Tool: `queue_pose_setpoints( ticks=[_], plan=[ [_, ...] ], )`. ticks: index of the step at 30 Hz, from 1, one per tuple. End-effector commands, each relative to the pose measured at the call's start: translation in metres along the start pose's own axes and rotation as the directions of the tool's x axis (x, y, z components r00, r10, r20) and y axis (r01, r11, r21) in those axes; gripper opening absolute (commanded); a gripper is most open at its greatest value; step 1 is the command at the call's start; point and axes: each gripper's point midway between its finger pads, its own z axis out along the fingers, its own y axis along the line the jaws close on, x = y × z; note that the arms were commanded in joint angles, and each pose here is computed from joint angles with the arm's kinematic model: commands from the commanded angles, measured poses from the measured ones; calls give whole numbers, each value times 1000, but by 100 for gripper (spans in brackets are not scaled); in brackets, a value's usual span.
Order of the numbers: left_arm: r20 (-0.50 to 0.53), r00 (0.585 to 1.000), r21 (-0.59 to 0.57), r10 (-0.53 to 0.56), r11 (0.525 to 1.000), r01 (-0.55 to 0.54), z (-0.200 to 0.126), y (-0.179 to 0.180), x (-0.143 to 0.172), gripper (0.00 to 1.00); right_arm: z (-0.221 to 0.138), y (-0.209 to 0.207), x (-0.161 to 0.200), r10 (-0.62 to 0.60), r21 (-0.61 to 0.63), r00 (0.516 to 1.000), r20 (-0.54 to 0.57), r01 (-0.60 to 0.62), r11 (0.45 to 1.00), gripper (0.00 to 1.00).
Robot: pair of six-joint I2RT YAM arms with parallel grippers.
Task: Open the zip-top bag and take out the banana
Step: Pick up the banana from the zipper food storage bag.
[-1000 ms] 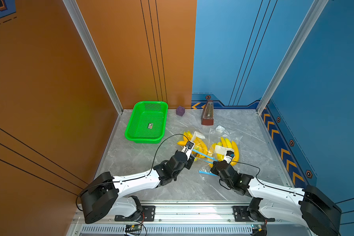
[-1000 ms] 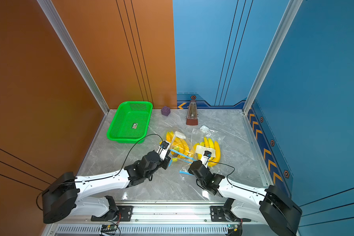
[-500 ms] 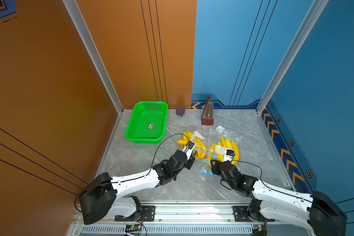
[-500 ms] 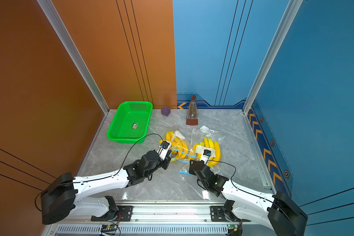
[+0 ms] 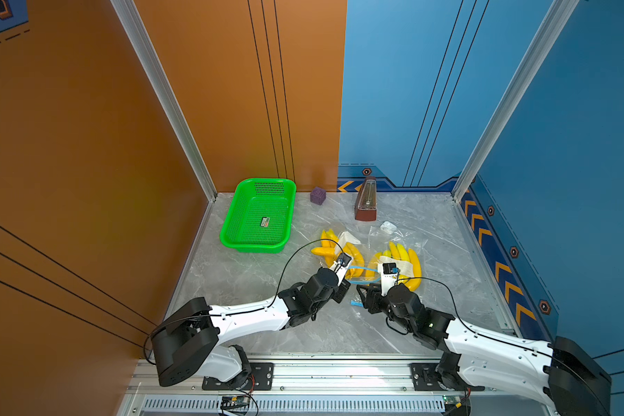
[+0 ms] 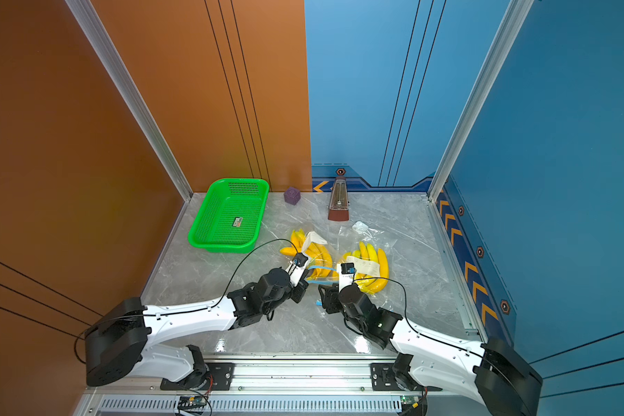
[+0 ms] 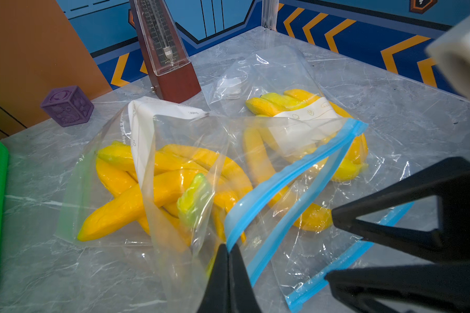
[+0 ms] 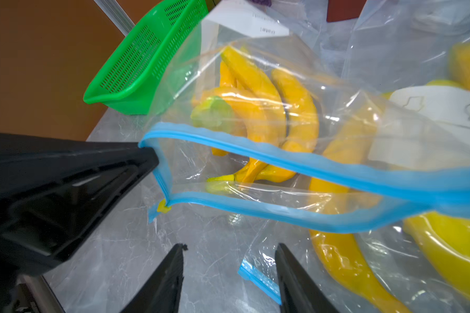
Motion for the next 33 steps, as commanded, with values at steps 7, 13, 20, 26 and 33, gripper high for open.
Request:
queue_pose_setpoints(
  ticks=[7, 13, 20, 26, 33],
  plan=[
    [47, 998, 32, -40, 999, 38, -10, -3, -19, 2, 41, 22, -45, -96, -1, 985, 144, 97, 995, 56],
    [47, 997, 34, -55, 998, 53, -7, -3, -21, 2, 66, 10, -45, -148, 61, 968, 205, 138, 988, 62],
    [56, 996, 36, -75, 997, 73, -10, -2, -27, 24, 79, 6, -48, -152, 50, 944, 292, 144, 988, 65],
    [128, 984, -39, -120, 991, 126, -49, 29, -50, 52, 72, 3, -51, -168, 64, 939, 300, 156, 986, 66],
    [65, 954, -189, -292, 935, 299, -33, 108, -43, 69, 77, 6, -42, -196, 42, 946, 257, 191, 981, 68]
  ],
)
